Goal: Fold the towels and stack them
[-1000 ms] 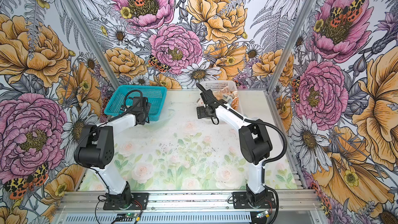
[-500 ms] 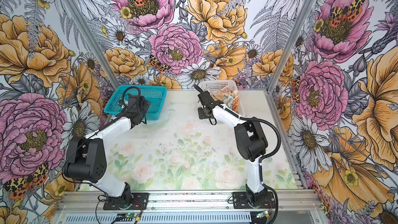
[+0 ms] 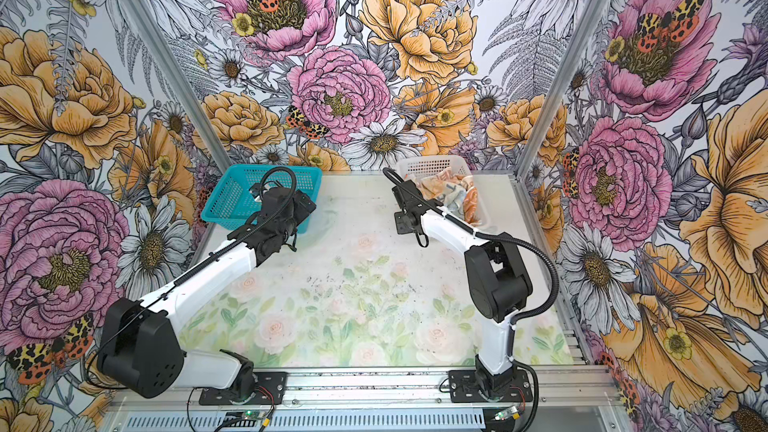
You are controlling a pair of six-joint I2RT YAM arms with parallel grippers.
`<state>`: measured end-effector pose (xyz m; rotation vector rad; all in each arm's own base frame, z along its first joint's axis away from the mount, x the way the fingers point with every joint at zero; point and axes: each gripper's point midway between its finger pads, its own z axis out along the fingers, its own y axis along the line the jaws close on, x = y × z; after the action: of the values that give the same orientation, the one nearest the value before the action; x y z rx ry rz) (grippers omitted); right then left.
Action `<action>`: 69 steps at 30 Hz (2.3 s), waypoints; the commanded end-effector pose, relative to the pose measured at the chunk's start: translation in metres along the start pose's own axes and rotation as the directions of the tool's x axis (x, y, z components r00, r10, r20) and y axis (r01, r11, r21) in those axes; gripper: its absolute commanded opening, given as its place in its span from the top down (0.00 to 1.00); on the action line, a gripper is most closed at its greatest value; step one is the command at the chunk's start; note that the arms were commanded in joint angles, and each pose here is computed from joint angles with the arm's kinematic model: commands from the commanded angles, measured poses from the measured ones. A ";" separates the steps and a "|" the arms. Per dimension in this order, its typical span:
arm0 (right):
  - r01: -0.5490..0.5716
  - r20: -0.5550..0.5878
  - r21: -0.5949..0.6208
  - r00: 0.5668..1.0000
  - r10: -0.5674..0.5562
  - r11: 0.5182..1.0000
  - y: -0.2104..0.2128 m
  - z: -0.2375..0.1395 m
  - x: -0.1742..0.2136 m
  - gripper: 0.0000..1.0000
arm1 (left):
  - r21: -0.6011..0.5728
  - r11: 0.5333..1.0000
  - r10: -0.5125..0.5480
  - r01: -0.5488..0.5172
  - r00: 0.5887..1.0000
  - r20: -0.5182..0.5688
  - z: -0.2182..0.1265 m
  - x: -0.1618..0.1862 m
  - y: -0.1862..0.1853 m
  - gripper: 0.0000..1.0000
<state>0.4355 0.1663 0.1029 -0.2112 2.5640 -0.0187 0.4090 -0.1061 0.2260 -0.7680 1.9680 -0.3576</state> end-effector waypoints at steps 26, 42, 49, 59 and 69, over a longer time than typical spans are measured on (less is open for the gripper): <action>-0.020 -0.074 0.149 0.997 0.031 0.989 -0.083 -0.013 0.052 1.00 | 0.140 0.961 0.260 -0.239 0.954 -0.151 0.016 0.089 -0.093 0.01; 0.027 -0.119 0.279 0.993 0.006 0.960 -0.119 -0.026 0.074 1.00 | 0.216 0.942 0.308 -0.258 0.919 -0.246 0.026 0.132 -0.120 0.01; 0.018 -0.093 0.296 0.996 0.010 0.955 -0.125 -0.041 0.069 0.78 | 0.244 0.929 0.336 -0.277 0.908 -0.251 0.025 0.140 -0.131 0.01; -0.210 0.071 0.166 0.977 0.201 0.964 -0.142 -0.082 0.026 0.19 | 0.248 0.907 0.398 -0.342 0.886 -0.236 0.018 0.144 -0.134 0.01; -0.438 0.043 -0.027 0.897 0.439 0.898 -0.166 -0.053 0.006 0.21 | 0.249 0.782 0.606 -0.572 0.791 -0.083 -0.015 0.139 -0.163 0.01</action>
<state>0.4147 -0.0187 0.1562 0.3352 2.5095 -0.0090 0.4093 -0.3179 0.2169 -0.0550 2.2006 -0.3617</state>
